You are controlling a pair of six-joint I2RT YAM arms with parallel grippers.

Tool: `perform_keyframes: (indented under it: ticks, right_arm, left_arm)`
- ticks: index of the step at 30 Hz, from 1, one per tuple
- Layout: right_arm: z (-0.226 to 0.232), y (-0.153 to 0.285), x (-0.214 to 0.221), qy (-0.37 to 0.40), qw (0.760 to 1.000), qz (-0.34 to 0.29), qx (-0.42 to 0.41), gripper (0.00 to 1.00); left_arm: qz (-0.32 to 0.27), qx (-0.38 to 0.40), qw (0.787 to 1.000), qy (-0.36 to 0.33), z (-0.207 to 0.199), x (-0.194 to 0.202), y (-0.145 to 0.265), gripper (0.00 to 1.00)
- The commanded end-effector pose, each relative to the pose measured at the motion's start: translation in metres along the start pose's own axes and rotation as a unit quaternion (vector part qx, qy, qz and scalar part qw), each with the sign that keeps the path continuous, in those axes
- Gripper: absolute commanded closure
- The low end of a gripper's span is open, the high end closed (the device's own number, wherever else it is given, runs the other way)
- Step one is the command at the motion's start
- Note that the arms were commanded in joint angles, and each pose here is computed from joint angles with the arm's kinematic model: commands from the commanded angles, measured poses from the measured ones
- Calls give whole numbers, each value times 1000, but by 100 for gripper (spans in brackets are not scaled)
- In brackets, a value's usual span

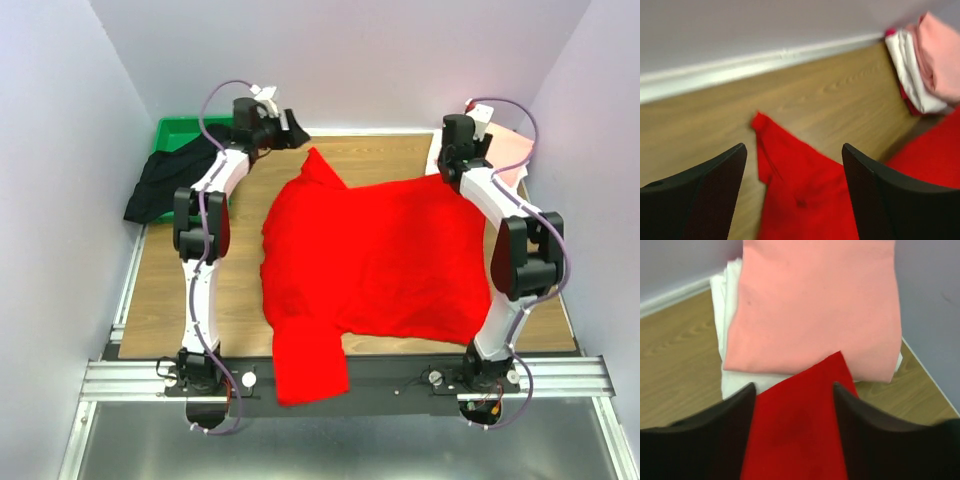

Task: Fold and stack the t-shirts
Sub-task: Flatten the tshirt out

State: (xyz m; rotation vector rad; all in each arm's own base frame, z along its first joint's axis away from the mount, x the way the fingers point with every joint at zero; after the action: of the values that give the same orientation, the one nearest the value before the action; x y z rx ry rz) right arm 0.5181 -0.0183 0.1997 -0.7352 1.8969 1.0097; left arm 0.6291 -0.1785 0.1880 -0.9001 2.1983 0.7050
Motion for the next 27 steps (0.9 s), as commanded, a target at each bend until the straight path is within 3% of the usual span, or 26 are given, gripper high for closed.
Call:
perform_keyframes:
  ticks: [1, 2, 6, 9, 14, 20, 27]
  right_arm:
    - [15, -11, -13, -14, 999, -12, -32, 19]
    - [20, -12, -9, -7, 999, -5, -40, 11]
    - [34, -8, 14, 9, 996, 20, -83, 1]
    - [46, 7, 23, 5, 990, 32, -141, 0]
    - [75, 41, 60, -16, 963, 93, -253, 0]
    - [97, 71, 119, -52, 927, 179, -325, 1]
    - [96, 78, 159, -40, 919, 221, -325, 2]
  left_arm:
    - [-54, 70, 993, -78, -107, -49, 25, 14]
    - [-37, 63, 995, -71, -105, -34, 31, 14]
    - [21, 28, 998, -46, -95, 25, 52, 14]
    - [66, -58, 996, -21, -67, 72, 71, 14]
    - [161, -179, 970, 32, -16, 146, 106, 14]
    - [190, -226, 954, 45, 6, 189, 138, 14]
    - [229, -225, 944, 71, 19, 231, 151, 12]
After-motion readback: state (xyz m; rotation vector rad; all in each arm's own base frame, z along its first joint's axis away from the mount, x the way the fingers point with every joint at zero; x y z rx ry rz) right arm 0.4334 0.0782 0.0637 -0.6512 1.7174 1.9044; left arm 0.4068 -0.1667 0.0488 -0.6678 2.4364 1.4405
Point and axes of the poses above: each gripper's point midway between its finger pads, its own y axis back along the fingers, its own z axis along the line the jaws close on, x = y × z, the point moved 1 cm from there along y, back along the fingers, and after that the axes turned 14 degrees about y, right-handed, at the moved point
